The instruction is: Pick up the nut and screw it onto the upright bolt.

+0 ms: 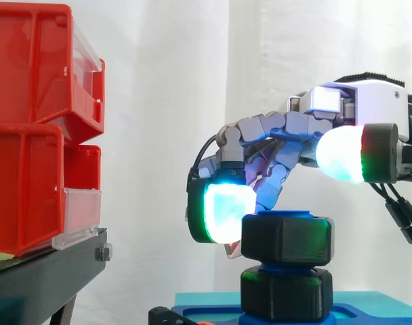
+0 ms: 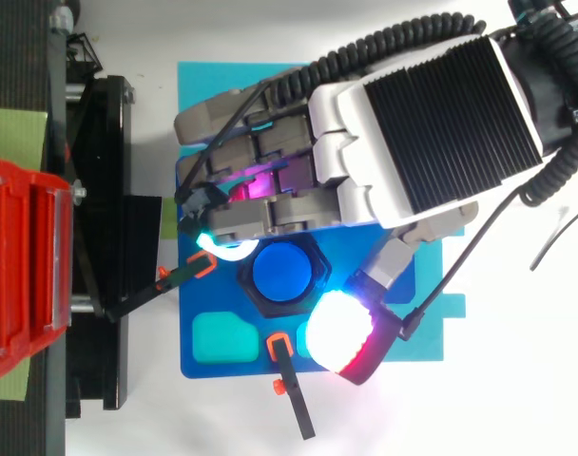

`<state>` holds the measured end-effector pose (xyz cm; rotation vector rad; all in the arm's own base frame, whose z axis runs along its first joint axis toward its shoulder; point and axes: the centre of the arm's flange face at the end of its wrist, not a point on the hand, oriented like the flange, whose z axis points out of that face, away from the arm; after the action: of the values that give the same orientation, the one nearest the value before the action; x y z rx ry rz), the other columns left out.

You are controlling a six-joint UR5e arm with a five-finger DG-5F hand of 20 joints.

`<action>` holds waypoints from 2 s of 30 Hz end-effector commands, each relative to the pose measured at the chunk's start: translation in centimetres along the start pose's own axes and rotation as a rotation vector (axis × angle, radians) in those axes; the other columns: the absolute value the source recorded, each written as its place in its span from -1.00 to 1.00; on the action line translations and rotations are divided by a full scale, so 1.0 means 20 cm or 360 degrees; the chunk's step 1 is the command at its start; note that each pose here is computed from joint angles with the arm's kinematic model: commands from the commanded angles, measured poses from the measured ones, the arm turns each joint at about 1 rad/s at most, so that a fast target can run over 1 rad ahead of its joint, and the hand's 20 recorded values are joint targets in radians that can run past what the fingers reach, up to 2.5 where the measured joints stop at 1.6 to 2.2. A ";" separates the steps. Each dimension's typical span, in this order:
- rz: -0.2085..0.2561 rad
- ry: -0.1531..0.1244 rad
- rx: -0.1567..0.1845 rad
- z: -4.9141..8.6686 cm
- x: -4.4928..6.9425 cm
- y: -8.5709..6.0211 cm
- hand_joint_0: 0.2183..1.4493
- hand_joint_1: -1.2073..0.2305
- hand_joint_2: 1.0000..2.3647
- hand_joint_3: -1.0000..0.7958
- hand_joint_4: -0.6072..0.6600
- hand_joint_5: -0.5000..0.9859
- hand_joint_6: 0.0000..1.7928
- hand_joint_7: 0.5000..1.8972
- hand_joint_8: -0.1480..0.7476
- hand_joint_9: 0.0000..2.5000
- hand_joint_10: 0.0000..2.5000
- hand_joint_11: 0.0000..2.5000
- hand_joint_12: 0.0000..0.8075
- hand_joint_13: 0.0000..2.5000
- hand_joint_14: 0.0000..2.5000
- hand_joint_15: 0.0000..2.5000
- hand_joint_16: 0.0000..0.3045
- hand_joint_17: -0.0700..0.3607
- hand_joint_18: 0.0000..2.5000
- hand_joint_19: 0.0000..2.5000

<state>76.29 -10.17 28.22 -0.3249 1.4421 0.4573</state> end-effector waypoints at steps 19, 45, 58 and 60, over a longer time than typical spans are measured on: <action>-0.0009 0.0007 0.0002 -0.06 -0.02 -0.06 -0.48 0.40 -1.00 -0.44 0.16 -0.27 -0.29 -0.04 -0.11 -0.02 -1.00 -1.00 -0.46 -0.43 -1.00 -1.00 -0.85 -0.43 -0.65 -0.91; -0.0068 0.0006 -0.0014 -0.09 -0.23 -0.17 -0.50 0.45 -1.00 -0.44 0.21 -0.30 -0.44 0.13 -0.14 -0.03 -1.00 -1.00 -0.43 -0.44 -1.00 -1.00 -0.83 -0.41 -0.64 -0.90; -0.0032 0.0008 0.0007 -0.03 -0.11 -0.08 -0.51 0.46 -1.00 -0.44 0.38 -0.39 -0.44 -0.40 -0.16 -0.13 -1.00 -1.00 -0.39 -0.50 -1.00 -1.00 -0.81 -0.38 -0.69 -0.92; -0.0021 -0.0016 0.0004 0.00 -0.08 -0.04 -0.51 0.47 -1.00 -0.44 0.37 -0.40 -0.44 -0.51 -0.18 -0.16 -1.00 -1.00 -0.38 -0.52 -1.00 -1.00 -0.81 -0.37 -0.72 -0.93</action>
<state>76.46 -12.22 30.87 -0.3453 1.4332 0.4397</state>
